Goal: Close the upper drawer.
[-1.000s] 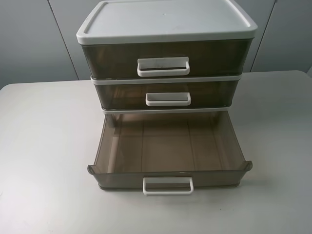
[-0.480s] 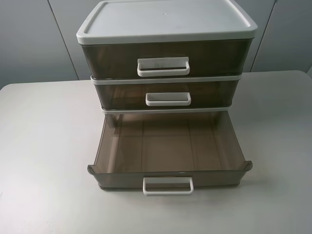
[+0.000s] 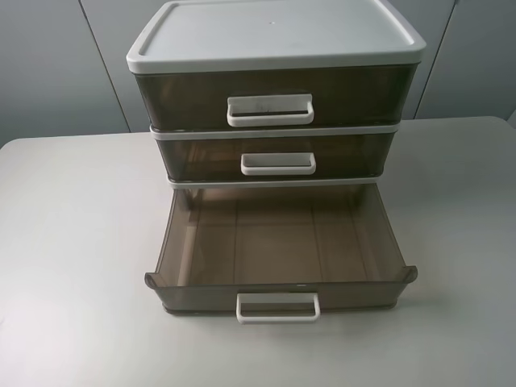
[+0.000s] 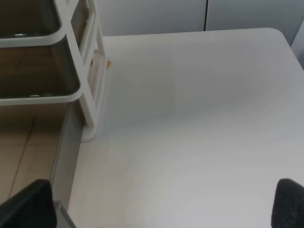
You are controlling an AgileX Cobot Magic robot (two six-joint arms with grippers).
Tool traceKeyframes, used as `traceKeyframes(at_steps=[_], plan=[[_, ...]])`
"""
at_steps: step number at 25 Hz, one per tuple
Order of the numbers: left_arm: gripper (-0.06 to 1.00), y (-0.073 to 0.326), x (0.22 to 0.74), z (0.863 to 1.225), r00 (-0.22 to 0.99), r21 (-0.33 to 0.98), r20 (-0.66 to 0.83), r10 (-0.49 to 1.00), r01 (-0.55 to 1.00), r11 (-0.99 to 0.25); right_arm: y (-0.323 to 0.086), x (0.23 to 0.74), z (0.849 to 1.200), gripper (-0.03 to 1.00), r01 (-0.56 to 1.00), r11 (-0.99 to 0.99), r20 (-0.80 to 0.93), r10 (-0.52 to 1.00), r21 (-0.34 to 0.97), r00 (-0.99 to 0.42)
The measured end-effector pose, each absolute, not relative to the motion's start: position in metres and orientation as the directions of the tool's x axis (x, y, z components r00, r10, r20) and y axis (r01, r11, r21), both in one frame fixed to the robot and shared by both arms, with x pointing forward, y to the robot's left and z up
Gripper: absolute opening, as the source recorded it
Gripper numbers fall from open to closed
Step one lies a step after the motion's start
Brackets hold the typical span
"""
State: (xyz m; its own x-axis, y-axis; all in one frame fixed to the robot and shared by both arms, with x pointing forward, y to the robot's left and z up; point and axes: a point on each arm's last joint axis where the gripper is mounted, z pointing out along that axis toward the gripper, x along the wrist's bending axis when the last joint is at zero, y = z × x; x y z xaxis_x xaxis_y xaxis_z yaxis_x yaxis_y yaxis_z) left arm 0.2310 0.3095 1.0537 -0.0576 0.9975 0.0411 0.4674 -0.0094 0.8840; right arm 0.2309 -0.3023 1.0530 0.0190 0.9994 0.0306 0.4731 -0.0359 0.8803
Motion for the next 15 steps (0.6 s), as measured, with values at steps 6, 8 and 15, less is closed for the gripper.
traceKeyframes(at_steps=[6, 8, 15], plan=[[0.74, 0.3095, 0.231, 1.0537, -0.058, 0.884, 0.041, 0.997, 0.467, -0.009, -0.3023, 0.2309, 1.053, 0.69, 0.473, -0.036, 0.031, 0.999, 0.88, 0.019], [0.74, 0.3095, 0.231, 1.0537, -0.058, 0.884, 0.041, 0.997, 0.467, -0.009, -0.3023, 0.2309, 1.053, 0.69, 0.473, -0.036, 0.031, 0.999, 0.88, 0.019], [0.74, 0.3095, 0.231, 1.0537, -0.058, 0.884, 0.041, 0.997, 0.467, -0.009, -0.3023, 0.2309, 1.053, 0.69, 0.473, -0.038, 0.033, 0.999, 0.88, 0.02]])
